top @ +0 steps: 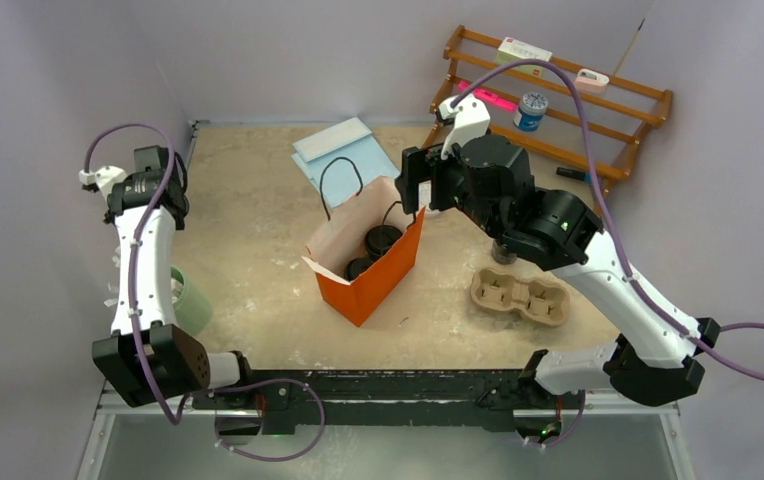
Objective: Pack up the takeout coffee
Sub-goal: Pick up the straw from the storage cup, then place the straw in the takeout bag.
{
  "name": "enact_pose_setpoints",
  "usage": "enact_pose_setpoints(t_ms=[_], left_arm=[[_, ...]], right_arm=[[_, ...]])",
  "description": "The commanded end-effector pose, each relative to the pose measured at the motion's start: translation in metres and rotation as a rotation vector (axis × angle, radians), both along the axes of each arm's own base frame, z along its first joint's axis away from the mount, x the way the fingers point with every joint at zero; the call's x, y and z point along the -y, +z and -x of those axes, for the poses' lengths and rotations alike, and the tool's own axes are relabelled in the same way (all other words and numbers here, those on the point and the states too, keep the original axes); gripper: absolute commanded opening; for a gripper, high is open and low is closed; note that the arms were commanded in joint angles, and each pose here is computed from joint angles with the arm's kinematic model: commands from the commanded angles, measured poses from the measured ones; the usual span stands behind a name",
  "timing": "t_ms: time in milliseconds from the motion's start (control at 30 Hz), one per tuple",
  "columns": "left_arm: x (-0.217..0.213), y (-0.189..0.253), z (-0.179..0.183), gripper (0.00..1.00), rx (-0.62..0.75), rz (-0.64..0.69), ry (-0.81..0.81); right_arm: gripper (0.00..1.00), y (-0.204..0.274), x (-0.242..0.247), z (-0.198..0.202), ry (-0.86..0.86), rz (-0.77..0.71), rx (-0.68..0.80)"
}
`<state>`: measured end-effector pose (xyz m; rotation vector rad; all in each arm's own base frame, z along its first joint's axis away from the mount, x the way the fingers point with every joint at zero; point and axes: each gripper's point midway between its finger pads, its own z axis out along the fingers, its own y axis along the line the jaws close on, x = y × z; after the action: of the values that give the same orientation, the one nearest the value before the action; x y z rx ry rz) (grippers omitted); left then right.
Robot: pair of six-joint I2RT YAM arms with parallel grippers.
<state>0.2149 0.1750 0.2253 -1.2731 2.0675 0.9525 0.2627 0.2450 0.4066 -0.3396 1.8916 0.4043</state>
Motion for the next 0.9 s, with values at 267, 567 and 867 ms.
enact_pose_setpoints(t_ms=[267,567,867], left_arm=[[0.030,0.118,-0.015,0.00,0.415,0.130,-0.018],[0.107,0.306,-0.042,0.00,0.935,0.112,-0.681],[0.261,0.354,-0.046,0.00,1.245,0.883,-1.329]], right_arm=[[0.95,0.008,-0.001,0.000,0.018,-0.032,0.034],[0.95,0.022,0.016,-0.004,-0.044,-0.029,0.103],[0.96,0.016,0.071,-0.013,-0.290,0.043,0.183]])
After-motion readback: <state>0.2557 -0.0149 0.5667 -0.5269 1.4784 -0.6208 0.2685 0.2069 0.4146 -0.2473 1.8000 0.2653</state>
